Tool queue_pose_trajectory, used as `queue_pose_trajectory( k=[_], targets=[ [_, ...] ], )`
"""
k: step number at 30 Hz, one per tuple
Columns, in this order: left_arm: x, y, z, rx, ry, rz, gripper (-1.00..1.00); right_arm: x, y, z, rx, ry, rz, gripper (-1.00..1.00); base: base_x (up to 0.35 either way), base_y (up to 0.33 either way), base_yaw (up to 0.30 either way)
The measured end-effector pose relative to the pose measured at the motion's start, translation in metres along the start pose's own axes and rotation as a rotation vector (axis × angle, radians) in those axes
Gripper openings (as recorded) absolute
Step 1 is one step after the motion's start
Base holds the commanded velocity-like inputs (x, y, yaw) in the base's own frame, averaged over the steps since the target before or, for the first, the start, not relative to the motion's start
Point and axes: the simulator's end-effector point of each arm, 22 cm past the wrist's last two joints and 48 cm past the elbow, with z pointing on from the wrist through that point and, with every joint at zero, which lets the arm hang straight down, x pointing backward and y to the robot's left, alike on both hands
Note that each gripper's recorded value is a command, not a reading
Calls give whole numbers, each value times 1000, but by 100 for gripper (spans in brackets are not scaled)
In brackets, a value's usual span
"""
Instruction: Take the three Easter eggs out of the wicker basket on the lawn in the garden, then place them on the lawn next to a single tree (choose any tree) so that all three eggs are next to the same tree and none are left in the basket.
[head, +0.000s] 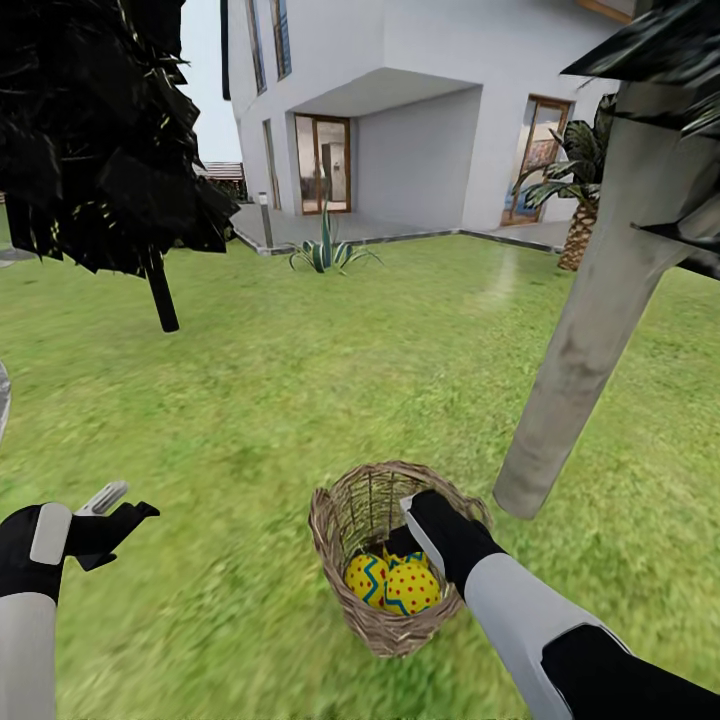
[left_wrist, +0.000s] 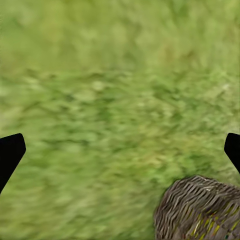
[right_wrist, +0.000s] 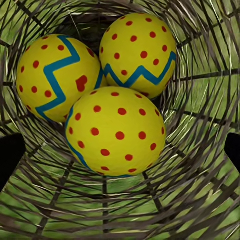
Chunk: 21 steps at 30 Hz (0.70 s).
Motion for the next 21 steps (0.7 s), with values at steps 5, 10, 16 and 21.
queue_pose_trajectory(
  k=[5, 10, 16, 21],
  targets=[
    [5, 6, 9, -9, 8, 0, 100, 7, 1, 10, -1, 12, -1, 100, 0, 0, 0],
    [9, 13, 18, -26, 19, -1, 100, 14, 5, 20, -15, 35, 2, 100, 0, 0, 0],
    [15, 20, 28, -45, 34, -2, 100, 22, 8, 32, -27, 56, 3, 100, 0, 0, 0],
    [20, 26, 37, -61, 47, -2, 100, 29, 9, 43, -29, 75, 3, 100, 0, 0, 0]
  ],
)
